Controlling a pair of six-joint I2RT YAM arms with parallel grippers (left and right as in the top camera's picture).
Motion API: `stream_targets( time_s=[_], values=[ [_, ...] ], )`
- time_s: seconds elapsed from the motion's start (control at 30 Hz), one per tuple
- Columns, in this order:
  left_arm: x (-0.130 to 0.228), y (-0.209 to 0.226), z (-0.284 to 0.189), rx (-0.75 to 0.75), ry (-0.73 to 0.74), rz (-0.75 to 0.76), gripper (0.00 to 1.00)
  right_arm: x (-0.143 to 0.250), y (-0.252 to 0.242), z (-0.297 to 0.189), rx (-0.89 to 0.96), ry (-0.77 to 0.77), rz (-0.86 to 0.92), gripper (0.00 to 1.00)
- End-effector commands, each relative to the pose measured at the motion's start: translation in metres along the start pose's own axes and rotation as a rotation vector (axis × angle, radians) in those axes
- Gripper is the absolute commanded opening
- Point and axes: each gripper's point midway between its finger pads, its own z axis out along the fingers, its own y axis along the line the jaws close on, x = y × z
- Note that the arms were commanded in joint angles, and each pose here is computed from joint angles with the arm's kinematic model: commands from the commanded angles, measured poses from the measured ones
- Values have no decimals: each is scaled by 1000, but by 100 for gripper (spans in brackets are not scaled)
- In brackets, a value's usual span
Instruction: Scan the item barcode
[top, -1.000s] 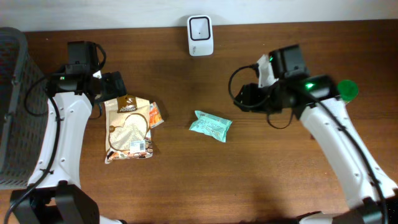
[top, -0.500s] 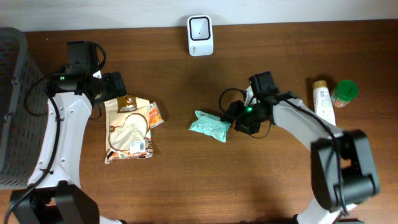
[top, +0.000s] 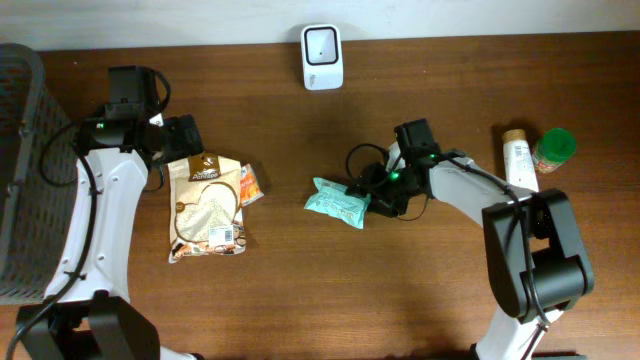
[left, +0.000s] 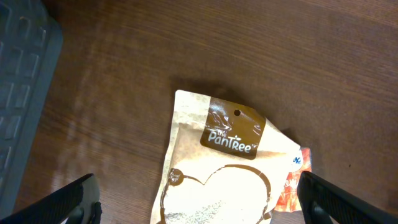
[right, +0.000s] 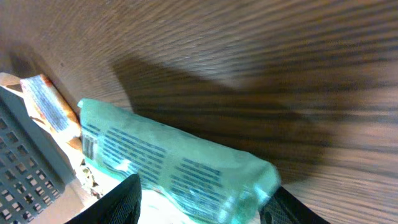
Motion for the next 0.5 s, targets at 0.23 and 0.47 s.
stream_targets(
  time_s=[0.23, 0.47],
  values=[
    [-6, 1, -5, -4, -21, 15, 99, 9, -20, 56, 52, 45, 21, 40],
    [-6, 1, -5, -4, -21, 15, 99, -3, 7, 56, -66, 11, -141, 11]
  ],
)
